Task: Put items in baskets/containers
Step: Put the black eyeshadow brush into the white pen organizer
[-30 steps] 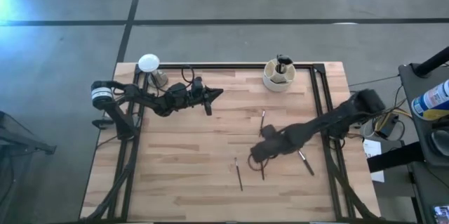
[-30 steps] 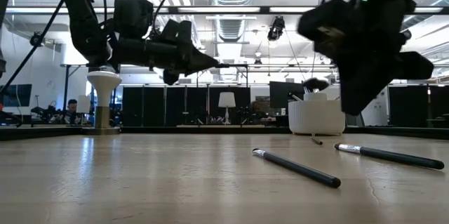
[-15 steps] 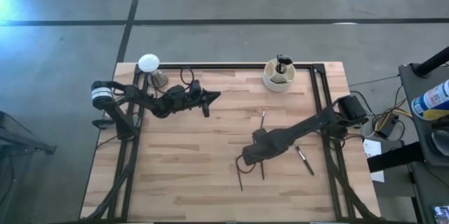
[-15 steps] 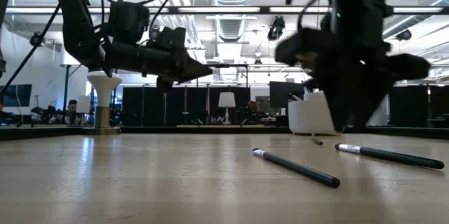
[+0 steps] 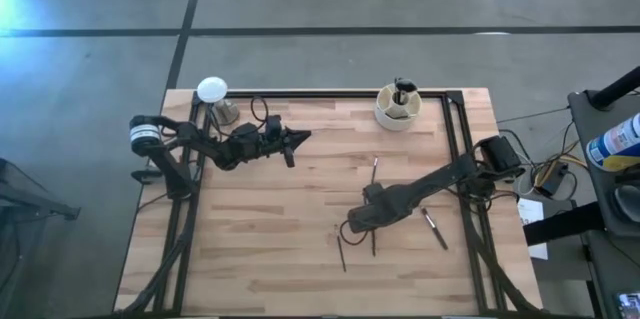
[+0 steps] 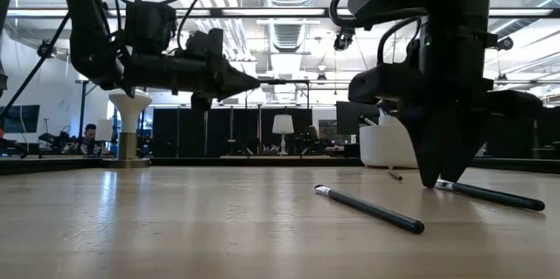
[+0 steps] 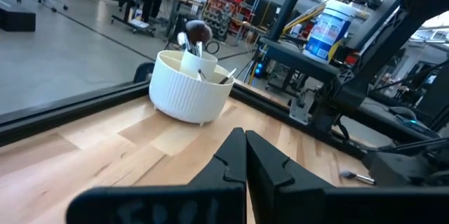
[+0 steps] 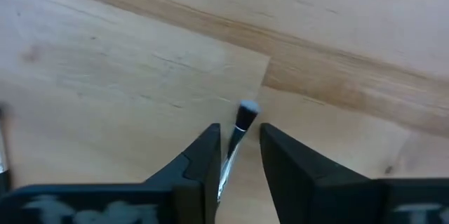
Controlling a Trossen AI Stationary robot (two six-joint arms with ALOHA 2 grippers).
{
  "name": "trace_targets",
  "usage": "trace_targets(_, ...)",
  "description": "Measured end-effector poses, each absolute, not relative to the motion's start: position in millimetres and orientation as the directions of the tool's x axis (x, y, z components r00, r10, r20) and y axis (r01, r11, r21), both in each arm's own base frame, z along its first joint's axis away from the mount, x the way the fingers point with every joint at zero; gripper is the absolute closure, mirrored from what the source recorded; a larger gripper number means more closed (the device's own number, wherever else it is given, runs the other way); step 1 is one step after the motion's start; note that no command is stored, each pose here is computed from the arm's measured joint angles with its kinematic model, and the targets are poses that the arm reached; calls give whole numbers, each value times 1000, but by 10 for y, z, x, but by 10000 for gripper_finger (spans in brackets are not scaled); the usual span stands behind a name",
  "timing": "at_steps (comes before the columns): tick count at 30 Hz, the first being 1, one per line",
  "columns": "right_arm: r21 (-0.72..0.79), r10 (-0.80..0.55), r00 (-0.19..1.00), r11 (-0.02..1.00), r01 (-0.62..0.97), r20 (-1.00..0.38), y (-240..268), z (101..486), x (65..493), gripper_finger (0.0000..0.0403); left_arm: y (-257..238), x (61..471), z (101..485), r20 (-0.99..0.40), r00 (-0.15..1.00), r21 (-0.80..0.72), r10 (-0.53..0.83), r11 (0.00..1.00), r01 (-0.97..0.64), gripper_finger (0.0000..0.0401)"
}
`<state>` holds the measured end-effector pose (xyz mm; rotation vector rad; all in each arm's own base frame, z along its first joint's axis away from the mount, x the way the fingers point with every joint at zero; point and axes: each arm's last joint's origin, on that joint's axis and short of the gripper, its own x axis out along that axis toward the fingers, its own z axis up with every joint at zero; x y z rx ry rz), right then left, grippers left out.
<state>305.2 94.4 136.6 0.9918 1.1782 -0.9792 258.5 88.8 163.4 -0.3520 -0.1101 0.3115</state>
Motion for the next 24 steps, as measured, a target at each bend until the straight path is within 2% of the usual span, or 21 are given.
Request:
trace_targets(4,77,-91,109,307,949,-990,912,1342,3070,327,889,2587,1637,53,946,-356,319,892,-280,401)
trace_targets(11,66,-128,122,371,926,-984,890,1337,3074,383,889,2587,1639,54,946,-358,318,891,-279,401)
trace_targets(15,68,-145,142,424,903,-979,866,1368,3080,388,884,2586,1636,53,947,-359,316,891,-277,401)
trace_targets(18,67,-209,185,469,881,-960,821,1470,3061,389,885,2585,1637,53,948,-360,315,891,-276,401)
trace_targets(24,114,-310,344,573,812,-886,678,1915,2925,389,885,2585,1635,51,948,-360,314,891,-276,401)
